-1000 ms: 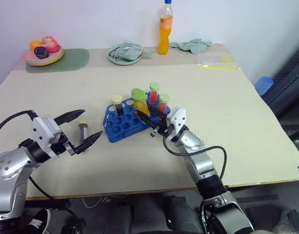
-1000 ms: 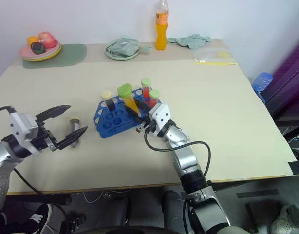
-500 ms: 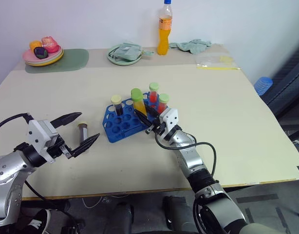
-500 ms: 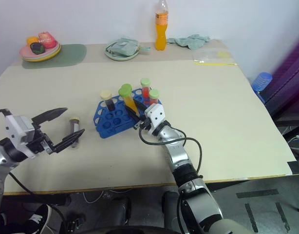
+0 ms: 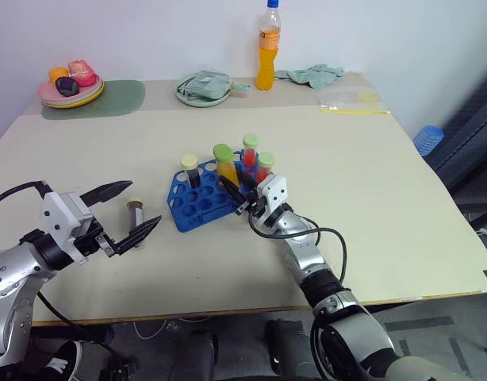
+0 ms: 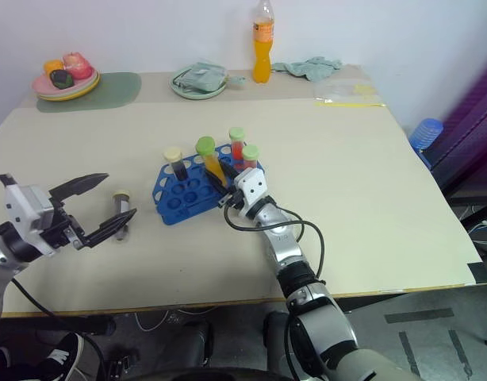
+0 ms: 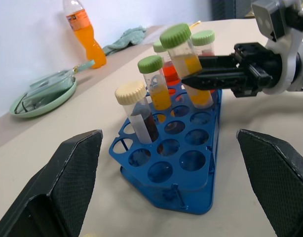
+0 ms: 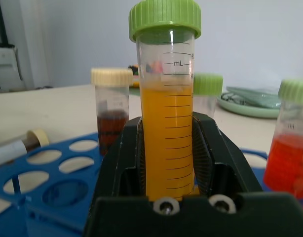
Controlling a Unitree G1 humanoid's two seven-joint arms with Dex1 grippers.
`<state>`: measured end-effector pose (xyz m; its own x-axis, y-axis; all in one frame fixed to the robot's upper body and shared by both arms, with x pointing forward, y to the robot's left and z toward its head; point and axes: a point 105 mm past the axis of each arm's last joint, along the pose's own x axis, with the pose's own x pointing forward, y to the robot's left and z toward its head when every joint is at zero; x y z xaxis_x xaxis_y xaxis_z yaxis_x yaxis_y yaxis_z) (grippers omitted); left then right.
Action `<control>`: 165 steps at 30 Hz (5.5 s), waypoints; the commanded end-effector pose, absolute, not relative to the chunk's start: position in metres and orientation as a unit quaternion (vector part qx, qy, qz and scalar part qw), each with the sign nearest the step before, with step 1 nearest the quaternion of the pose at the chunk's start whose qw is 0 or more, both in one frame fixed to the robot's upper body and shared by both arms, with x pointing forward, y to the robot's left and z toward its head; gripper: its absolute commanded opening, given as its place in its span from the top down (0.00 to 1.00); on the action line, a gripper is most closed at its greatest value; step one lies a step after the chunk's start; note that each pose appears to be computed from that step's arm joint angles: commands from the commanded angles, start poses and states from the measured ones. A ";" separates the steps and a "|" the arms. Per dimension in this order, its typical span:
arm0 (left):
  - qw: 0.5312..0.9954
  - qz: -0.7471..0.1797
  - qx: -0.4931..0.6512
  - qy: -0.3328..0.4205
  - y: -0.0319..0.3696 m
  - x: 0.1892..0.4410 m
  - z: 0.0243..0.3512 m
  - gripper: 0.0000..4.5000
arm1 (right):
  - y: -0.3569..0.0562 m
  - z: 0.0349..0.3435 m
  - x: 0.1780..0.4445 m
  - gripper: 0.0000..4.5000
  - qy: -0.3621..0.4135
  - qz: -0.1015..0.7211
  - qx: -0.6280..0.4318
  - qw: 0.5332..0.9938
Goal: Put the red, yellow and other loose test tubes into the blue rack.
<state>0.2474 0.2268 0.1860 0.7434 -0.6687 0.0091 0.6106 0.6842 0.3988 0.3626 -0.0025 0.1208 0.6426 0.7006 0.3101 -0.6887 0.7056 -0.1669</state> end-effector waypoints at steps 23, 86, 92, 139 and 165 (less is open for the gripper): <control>0.932 -0.291 0.214 -0.023 0.243 0.242 0.172 0.00 | -0.092 0.151 0.289 0.02 -0.166 0.481 -0.082 0.857; 0.989 -0.067 -0.026 0.126 0.257 0.347 0.210 0.62 | -0.081 0.196 0.269 0.00 -0.140 0.646 -0.121 0.740; 0.979 -0.130 0.142 -0.064 0.231 0.314 0.228 0.62 | -0.087 0.196 0.275 0.00 -0.138 0.637 -0.128 0.748; 0.928 -0.330 0.100 -0.143 0.123 0.291 0.159 0.62 | -0.131 0.184 0.271 0.00 -0.085 0.586 -0.176 0.787; 0.954 -0.287 -0.017 -0.083 0.145 0.305 0.150 0.62 | -0.124 0.180 0.274 0.00 -0.095 0.590 -0.180 0.782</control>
<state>0.3065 0.1401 0.1436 0.8264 -0.5416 0.1540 0.5438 0.8386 0.0317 0.2740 -0.1263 0.1723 0.2902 0.9536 -0.0799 -0.9020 0.2447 -0.3557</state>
